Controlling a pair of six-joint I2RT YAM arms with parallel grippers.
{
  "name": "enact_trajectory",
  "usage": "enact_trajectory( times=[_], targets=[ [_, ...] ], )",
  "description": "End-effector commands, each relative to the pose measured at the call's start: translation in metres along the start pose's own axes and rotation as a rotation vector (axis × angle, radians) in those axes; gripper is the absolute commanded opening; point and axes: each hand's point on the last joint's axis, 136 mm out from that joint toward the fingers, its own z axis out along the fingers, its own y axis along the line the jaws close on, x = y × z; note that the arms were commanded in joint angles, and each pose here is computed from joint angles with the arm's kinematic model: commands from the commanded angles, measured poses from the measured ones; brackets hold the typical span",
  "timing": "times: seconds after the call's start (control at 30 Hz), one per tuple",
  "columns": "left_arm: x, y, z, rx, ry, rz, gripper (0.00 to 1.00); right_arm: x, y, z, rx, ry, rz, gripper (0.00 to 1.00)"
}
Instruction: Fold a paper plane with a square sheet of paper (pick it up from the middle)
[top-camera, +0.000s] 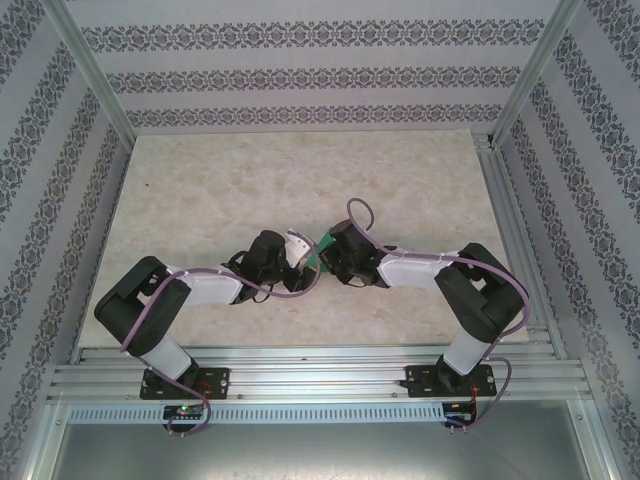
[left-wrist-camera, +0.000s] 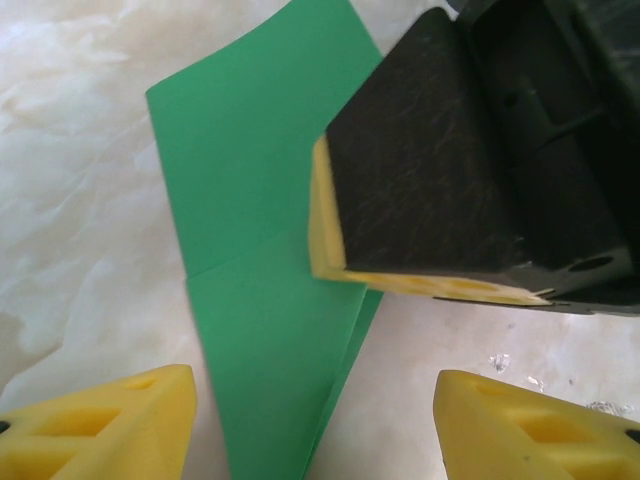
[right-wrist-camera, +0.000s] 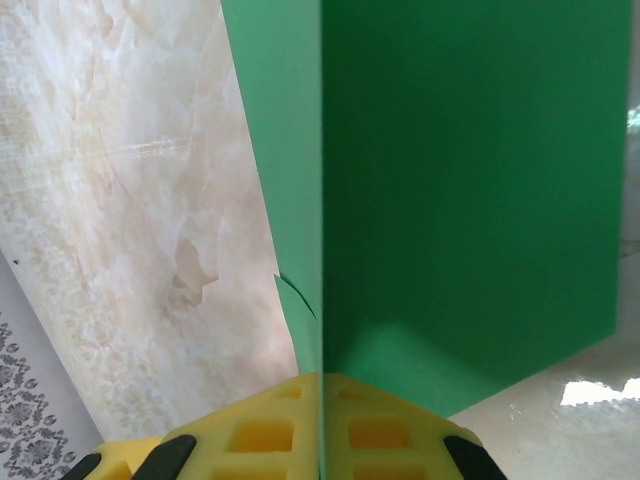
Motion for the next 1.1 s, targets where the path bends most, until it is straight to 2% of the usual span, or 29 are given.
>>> enact_trajectory(
  times=[0.0, 0.17, 0.3, 0.43, 0.57, 0.77, 0.83, 0.93, 1.07],
  targets=[
    [-0.006, -0.013, 0.010, 0.029, -0.048, 0.105, 0.65, -0.002, -0.003, 0.002, -0.008, 0.006, 0.035, 0.03],
    [-0.002, -0.007, 0.018, -0.040, -0.042, 0.142, 0.61, -0.001, 0.001, 0.002, -0.033, 0.023, 0.055, 0.02],
    [-0.003, 0.004, 0.016, -0.111, -0.069, 0.139, 0.50, 0.000, 0.002, 0.001, -0.047, 0.037, 0.071, 0.02],
    [-0.001, 0.004, 0.017, -0.109, -0.071, 0.133, 0.40, 0.002, 0.002, 0.002, -0.061, 0.054, 0.090, 0.05],
    [0.004, 0.001, 0.018, -0.089, -0.057, 0.122, 0.31, 0.000, 0.006, -0.001, -0.069, 0.052, 0.083, 0.16],
    [0.010, -0.005, 0.021, -0.050, -0.037, 0.087, 0.18, -0.025, 0.004, -0.025, -0.077, -0.039, 0.022, 0.38],
    [0.010, -0.006, 0.022, -0.040, -0.033, 0.061, 0.16, -0.034, 0.005, -0.035, -0.103, -0.063, -0.018, 0.44],
    [0.009, -0.009, 0.024, -0.021, -0.014, 0.004, 0.15, -0.039, 0.005, -0.043, -0.133, -0.076, -0.095, 0.48],
    [0.009, -0.014, 0.024, 0.016, 0.010, -0.108, 0.12, -0.040, -0.002, -0.046, -0.146, -0.071, -0.185, 0.48]
  ],
)
